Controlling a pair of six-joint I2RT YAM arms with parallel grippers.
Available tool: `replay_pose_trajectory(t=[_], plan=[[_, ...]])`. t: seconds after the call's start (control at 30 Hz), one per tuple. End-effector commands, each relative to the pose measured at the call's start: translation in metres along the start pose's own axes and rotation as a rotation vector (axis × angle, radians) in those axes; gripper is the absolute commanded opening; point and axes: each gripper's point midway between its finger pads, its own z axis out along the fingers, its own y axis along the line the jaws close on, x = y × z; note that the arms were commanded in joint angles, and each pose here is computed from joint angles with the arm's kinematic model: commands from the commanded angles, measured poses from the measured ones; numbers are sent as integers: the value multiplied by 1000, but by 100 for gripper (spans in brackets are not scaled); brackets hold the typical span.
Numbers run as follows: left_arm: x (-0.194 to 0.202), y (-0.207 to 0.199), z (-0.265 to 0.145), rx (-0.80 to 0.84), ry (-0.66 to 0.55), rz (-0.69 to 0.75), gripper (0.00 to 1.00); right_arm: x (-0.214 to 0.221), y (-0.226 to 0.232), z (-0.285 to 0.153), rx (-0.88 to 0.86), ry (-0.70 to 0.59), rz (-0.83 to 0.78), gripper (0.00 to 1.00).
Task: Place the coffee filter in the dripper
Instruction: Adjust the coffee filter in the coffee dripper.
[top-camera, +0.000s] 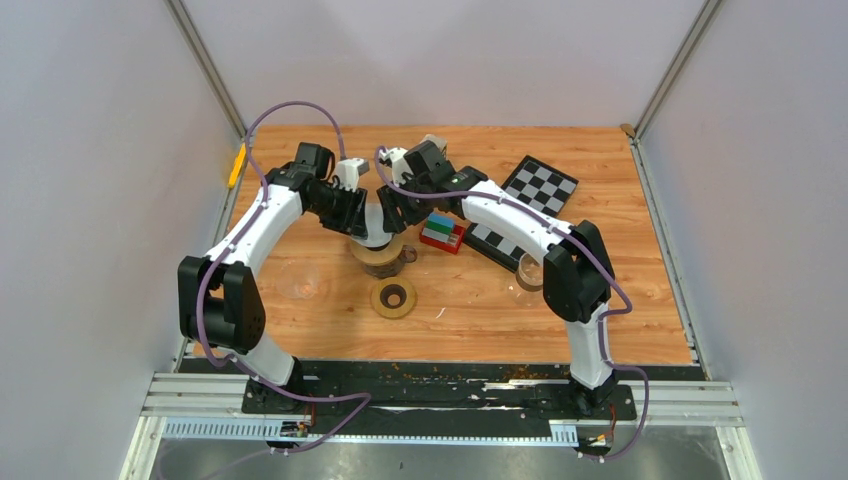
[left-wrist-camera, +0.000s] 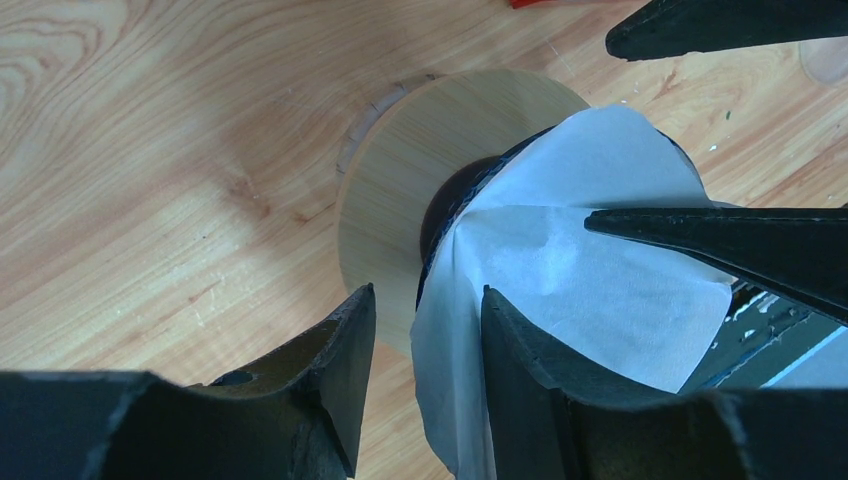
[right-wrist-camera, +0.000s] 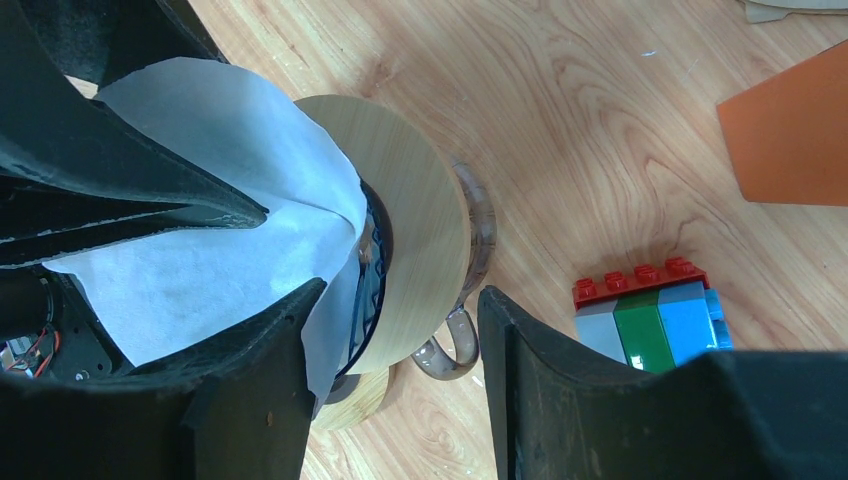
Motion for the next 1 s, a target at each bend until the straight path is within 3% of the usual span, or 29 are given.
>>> replay_pose_trajectory(t=[0.0,0.4,0.97], plan=[[-3,0,-4,-12,-21,40,51,4,0,5,-1,13,-10,56],[-21,-4,-21,-22,-59,71,57,-34,20,-30,-51,-82,-49,60],[-36,-12,-39,-23,-94,98,66,-53,36,-49,-105,-125,-74,63]])
